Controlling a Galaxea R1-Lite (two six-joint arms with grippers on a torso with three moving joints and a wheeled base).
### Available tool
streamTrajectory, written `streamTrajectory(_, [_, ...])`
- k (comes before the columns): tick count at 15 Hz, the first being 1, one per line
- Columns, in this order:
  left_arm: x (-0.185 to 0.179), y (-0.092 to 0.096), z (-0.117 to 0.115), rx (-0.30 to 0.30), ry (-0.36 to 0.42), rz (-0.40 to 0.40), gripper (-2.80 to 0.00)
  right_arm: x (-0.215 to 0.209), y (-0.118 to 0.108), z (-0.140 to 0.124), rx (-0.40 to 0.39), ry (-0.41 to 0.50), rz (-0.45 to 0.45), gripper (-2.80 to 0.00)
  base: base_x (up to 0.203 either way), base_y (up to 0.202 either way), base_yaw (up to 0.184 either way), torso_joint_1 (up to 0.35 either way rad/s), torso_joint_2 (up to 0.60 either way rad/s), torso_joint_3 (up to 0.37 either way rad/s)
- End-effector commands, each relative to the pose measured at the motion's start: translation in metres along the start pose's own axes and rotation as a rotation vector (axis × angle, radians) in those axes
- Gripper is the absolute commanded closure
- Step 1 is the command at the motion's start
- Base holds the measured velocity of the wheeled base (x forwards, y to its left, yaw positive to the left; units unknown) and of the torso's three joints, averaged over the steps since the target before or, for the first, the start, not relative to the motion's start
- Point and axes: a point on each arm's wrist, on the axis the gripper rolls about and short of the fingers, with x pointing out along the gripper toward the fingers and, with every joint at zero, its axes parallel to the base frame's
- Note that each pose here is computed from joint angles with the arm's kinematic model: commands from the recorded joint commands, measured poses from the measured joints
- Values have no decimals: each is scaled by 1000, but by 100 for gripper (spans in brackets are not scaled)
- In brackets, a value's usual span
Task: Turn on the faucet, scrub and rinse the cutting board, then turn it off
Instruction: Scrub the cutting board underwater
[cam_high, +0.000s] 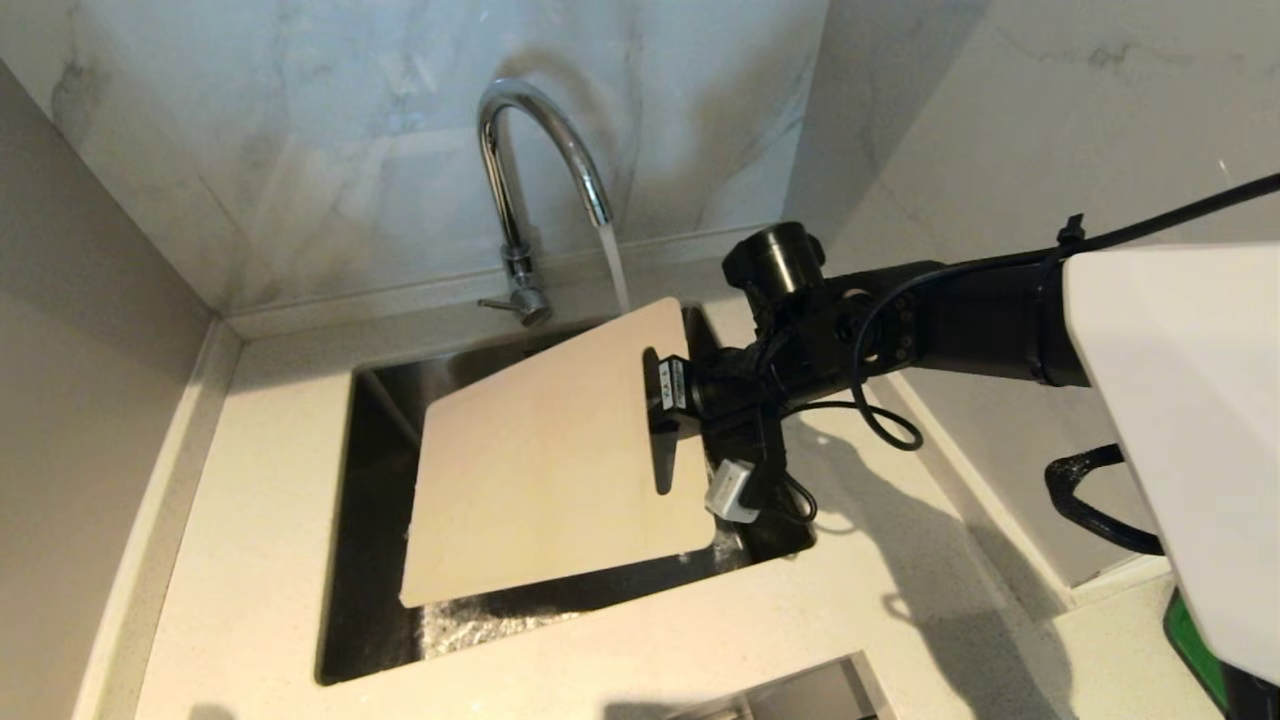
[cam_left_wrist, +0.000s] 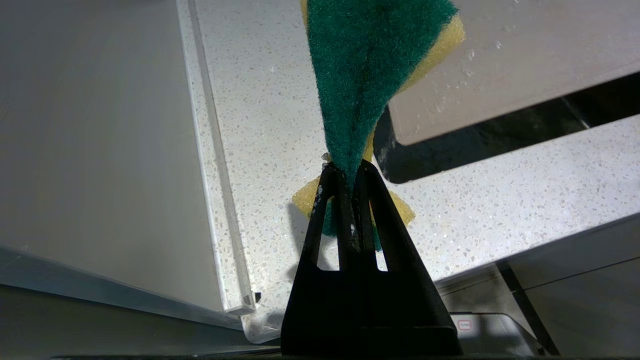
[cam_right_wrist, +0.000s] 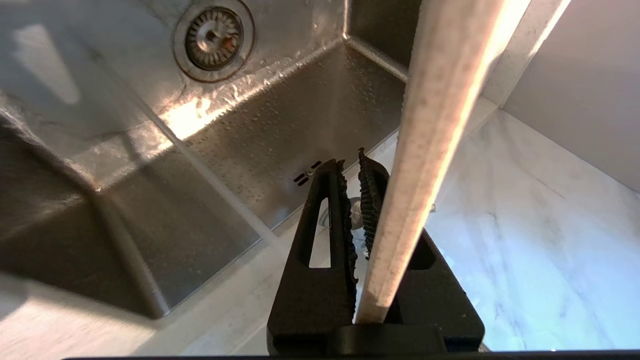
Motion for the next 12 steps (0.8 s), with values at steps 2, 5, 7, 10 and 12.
streamTrajectory(2, [0, 0, 0, 0, 1, 0, 0, -26, -11, 10, -16, -2, -7, 0, 0, 0, 0, 0, 0, 0])
streamTrajectory(5, [0, 0, 0, 0, 1, 0, 0, -31, -10, 18, -4, -24, -8, 0, 0, 0, 0, 0, 0, 0])
streamTrajectory(7, [0, 0, 0, 0, 1, 0, 0, -32, -10, 17, -7, -19, -10, 0, 0, 0, 0, 0, 0, 0])
streamTrajectory(10, [0, 0, 0, 0, 1, 0, 0, -24, -6, 12, -22, 13, -19, 0, 0, 0, 0, 0, 0, 0])
streamTrajectory(12, [0, 0, 0, 1, 1, 0, 0, -21, -2, 7, -22, 25, -22, 0, 0, 0, 0, 0, 0, 0])
